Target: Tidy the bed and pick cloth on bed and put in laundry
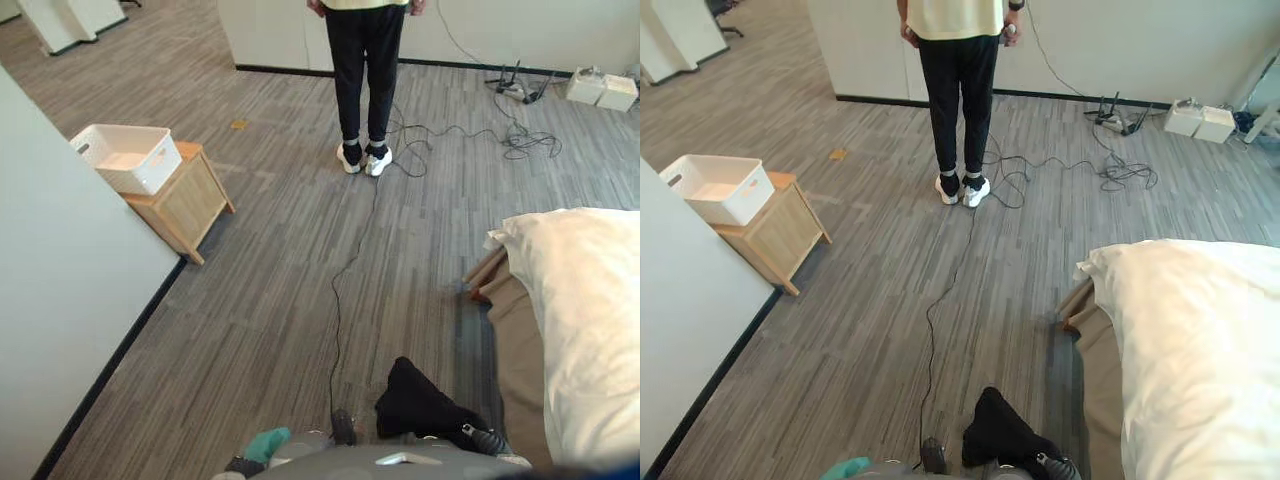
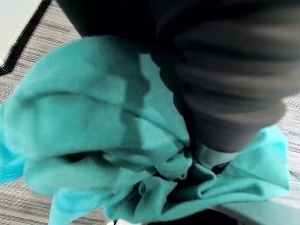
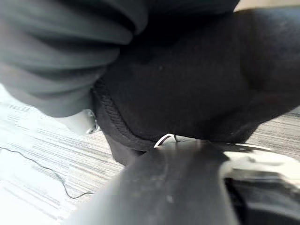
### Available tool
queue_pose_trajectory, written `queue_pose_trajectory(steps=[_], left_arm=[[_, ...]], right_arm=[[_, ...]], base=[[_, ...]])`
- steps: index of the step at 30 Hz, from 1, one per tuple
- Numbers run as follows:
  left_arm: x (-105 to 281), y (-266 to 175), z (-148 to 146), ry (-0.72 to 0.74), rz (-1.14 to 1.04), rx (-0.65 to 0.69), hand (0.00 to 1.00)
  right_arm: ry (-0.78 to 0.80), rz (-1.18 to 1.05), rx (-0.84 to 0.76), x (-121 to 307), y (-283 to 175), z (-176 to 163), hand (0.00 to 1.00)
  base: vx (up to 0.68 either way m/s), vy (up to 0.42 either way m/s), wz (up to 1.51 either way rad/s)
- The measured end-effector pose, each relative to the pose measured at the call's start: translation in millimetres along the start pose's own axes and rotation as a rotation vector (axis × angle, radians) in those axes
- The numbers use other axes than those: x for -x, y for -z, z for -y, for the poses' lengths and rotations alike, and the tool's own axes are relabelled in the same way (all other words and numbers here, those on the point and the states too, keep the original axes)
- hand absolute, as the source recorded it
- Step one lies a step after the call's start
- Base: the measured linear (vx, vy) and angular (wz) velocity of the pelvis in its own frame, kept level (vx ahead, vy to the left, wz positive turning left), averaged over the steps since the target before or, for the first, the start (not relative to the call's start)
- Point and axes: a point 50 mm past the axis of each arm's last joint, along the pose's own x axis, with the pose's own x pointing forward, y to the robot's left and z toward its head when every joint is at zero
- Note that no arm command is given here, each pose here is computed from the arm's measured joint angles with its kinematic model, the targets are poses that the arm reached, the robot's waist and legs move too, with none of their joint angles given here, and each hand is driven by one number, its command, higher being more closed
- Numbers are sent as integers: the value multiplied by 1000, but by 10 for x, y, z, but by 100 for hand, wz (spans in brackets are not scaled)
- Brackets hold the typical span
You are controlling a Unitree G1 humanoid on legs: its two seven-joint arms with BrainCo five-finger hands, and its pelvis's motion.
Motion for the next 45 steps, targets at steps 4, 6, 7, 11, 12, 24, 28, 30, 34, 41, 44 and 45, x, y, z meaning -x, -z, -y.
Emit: queue_pose_trajectory(steps=[4,6,7,11,12,24,28,30,34,41,44,45], left_arm=[[14,77,-42,-12,-17,-4,100],[14,77,-43,-12,-18,-3,100],[14,83,-43,-10,-20,8,100],[19,117,-44,28,-33,92,100],[21,127,-44,48,-34,122,100],[22,-54,-60,107,102,452,100],[1,-171,-60,112,126,424,100],[-1,-171,-50,110,123,409,100],[19,13,20,113,68,399,100],[17,65,-26,143,30,253,100],[1,-34,-33,160,49,192,100],[-11,-102,-18,167,60,184,100]], right_arm=[[-28,-46,16,24,107,-45,100],[-28,-46,15,24,106,-45,100],[-28,-48,11,24,108,-45,100],[-40,-64,-77,24,118,-43,100],[-41,-72,-115,24,124,-42,100],[-86,-89,-239,-3,78,-16,100],[-86,-60,-285,-31,-27,-36,100],[-83,-48,-295,-41,-67,-27,100],[-53,-44,-268,-40,-67,24,100],[-3,-42,-332,-66,-133,12,100],[3,8,-370,-93,-263,13,100],[5,31,-373,-96,-305,21,100]], base=[[11,-6,-3],[0,0,0],[0,0,0],[0,0,0],[0,0,0],[24,-8,-27],[43,82,-4],[-7,116,0],[152,246,-18],[285,110,-4],[300,-36,9],[231,-60,38]])
